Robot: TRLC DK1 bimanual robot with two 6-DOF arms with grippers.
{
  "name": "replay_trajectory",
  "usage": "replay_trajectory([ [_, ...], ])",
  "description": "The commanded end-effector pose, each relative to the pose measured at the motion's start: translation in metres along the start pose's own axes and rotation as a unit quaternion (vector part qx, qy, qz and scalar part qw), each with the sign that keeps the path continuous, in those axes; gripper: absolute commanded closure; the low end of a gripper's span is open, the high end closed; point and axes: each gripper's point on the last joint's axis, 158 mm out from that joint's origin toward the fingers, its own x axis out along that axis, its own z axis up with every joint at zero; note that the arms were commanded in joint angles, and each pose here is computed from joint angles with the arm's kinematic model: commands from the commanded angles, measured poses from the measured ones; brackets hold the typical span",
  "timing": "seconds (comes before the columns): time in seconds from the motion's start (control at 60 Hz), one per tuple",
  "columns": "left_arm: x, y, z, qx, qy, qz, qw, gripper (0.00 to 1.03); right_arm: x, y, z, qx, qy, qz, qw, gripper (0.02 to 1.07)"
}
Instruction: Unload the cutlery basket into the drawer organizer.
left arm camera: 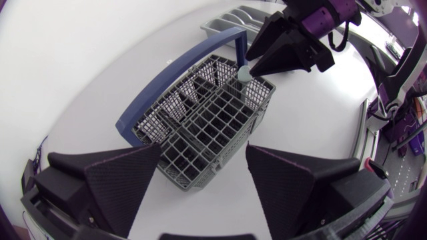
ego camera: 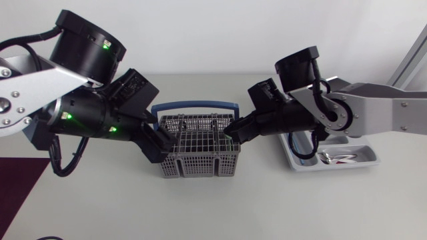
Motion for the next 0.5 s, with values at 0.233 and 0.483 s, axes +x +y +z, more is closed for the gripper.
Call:
replay_trajectory([
  [0.233, 0.002, 0.001, -0.01, 0.003, 0.006, 0.002, 1.0, 0.06, 0.018, -0.001, -0.017, 0.026, 0.023, -0.014, 0.999, 0.64],
  [0.483, 0.003, 0.0, -0.01, 0.003, 0.005, 0.001, 1.0, 0.06, 0.024, -0.004, -0.017, 0.02, 0.021, -0.028, 0.999, 0.76],
])
